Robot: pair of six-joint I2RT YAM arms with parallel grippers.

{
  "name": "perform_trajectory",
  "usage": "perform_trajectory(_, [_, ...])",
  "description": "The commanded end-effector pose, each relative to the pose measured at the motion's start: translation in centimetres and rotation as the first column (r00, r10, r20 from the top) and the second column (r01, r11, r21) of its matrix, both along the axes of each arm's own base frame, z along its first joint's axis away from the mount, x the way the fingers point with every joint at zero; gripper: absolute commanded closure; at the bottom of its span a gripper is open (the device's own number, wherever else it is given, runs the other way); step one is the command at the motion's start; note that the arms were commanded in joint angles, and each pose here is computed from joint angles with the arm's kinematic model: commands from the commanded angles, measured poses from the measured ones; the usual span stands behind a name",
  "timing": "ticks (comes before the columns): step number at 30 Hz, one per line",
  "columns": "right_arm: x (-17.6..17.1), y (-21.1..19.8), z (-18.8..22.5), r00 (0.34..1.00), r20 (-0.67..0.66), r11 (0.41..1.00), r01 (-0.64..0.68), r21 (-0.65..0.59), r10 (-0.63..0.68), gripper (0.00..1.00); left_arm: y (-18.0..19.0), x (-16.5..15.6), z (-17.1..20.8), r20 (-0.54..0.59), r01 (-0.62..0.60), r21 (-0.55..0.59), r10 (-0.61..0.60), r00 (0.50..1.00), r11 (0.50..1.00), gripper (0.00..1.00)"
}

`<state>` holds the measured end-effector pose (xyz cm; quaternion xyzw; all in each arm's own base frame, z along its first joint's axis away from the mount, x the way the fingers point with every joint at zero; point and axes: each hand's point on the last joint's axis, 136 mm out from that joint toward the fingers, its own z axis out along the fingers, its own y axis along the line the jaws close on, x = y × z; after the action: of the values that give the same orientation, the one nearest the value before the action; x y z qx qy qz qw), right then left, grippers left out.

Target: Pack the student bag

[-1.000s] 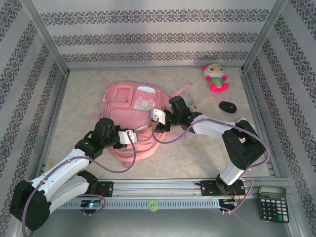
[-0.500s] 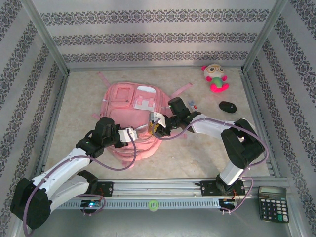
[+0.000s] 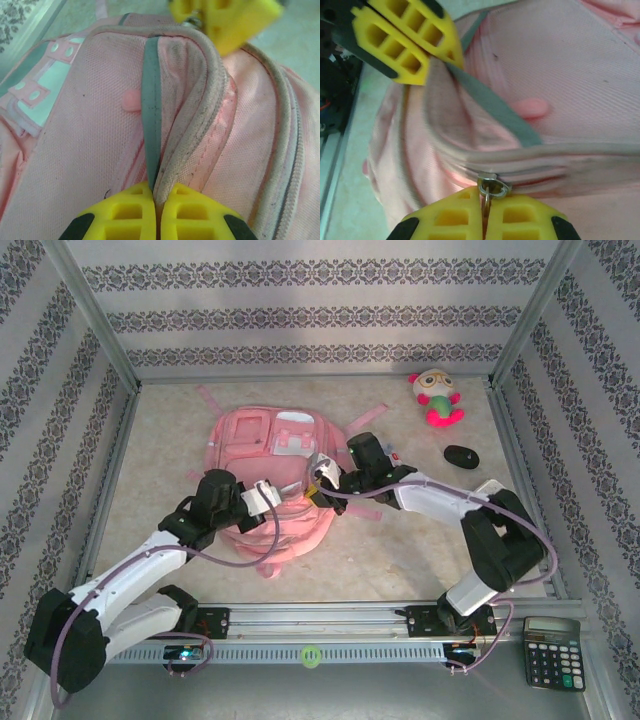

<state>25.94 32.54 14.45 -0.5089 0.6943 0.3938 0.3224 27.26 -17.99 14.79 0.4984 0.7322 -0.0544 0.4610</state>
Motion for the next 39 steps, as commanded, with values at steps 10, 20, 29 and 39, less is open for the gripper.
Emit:
perform_trajectory(10, [-6.7,2.5,2.2,0.954,-0.234,0.981,0.192,-0.007,-0.188,1.0,-4.7,4.8,5.3,-0.102,-0.329,-0.236,0.313,0.944,0.914,0.99])
perform_trajectory(20, [-2.6,-1.7,1.4,0.845,-0.354,0.909,0.416,-0.035,-0.4,1.0,1.4,4.3,7.4,-0.247,-0.549,-0.25,0.496,0.832,0.797,0.26])
perform_trajectory(29, [-1.9,-2.7,1.2,0.743,-0.445,0.854,0.51,-0.107,-0.5,1.0,6.9,4.8,4.2,-0.552,-0.82,-0.284,0.614,0.564,0.497,0.27])
perform_trajectory(39, [-1.3,-3.9,0.4,0.667,-0.404,0.775,0.592,-0.222,-0.626,1.0,3.3,2.0,-3.9,-0.926,-0.956,-0.206,0.275,0.26,0.209,0.47])
